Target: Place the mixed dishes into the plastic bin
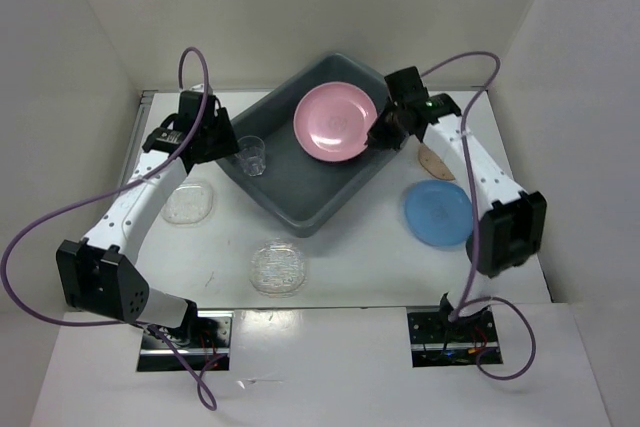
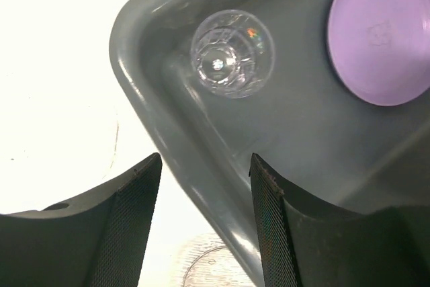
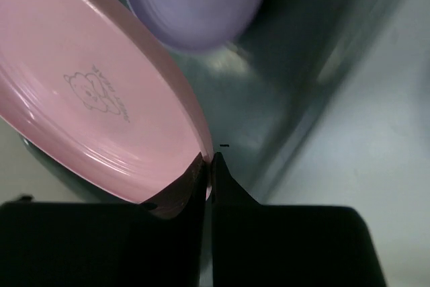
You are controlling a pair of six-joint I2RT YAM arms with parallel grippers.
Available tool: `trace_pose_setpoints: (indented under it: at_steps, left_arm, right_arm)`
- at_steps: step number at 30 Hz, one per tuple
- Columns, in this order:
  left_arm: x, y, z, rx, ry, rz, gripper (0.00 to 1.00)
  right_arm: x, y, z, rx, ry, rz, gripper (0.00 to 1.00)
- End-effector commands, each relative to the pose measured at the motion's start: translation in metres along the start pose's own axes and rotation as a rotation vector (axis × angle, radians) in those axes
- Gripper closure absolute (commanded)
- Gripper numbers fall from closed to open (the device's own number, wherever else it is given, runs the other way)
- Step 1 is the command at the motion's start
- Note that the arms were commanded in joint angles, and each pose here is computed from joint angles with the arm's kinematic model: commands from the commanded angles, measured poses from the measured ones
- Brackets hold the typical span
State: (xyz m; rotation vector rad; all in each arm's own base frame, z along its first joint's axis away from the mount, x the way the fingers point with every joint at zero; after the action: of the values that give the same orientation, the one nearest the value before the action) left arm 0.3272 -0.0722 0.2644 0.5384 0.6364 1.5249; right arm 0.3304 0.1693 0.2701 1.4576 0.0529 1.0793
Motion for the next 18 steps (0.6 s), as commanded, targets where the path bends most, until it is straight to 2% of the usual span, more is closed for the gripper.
trace_pose_setpoints:
  at_steps: [1,2,3,9,18]
  left_arm:
    - [0.008,0.012,-0.002,-0.025,-0.016,0.032,0.37]
    - [0.008,0.009,-0.007,-0.011,-0.010,0.035,0.37]
    - [0.008,0.012,-0.005,-0.019,-0.008,0.034,0.37]
    - [0.008,0.015,-0.011,-0.013,-0.009,0.016,0.37]
    - [0.006,0.013,-0.011,-0.018,-0.007,-0.004,0.37]
  right_arm:
    - [0.060,-0.010,0.037,-0.134,0.102,0.174,0.99]
    - [0.057,-0.040,0.038,-0.115,0.113,0.104,0.99]
    - [0.071,-0.040,0.044,-0.130,0.124,0.134,0.99]
    - [0.077,-0.098,0.067,-0.191,0.166,0.000,0.99]
    - [0.061,-0.142,0.070,-0.176,0.229,-0.138,0.99]
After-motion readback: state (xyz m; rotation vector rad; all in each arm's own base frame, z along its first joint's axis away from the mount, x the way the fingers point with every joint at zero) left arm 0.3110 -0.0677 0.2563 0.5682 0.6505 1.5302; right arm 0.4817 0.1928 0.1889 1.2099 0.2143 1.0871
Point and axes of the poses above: each gripper's point midway between its finger pads, its own y axis back along the fingers, its own x axis along the line the jaws close on, z = x × y, the point moved 7 cm from there along y, back along the fingers, and after that the axes turned 15 degrees about -y, right-handed, at the moved point
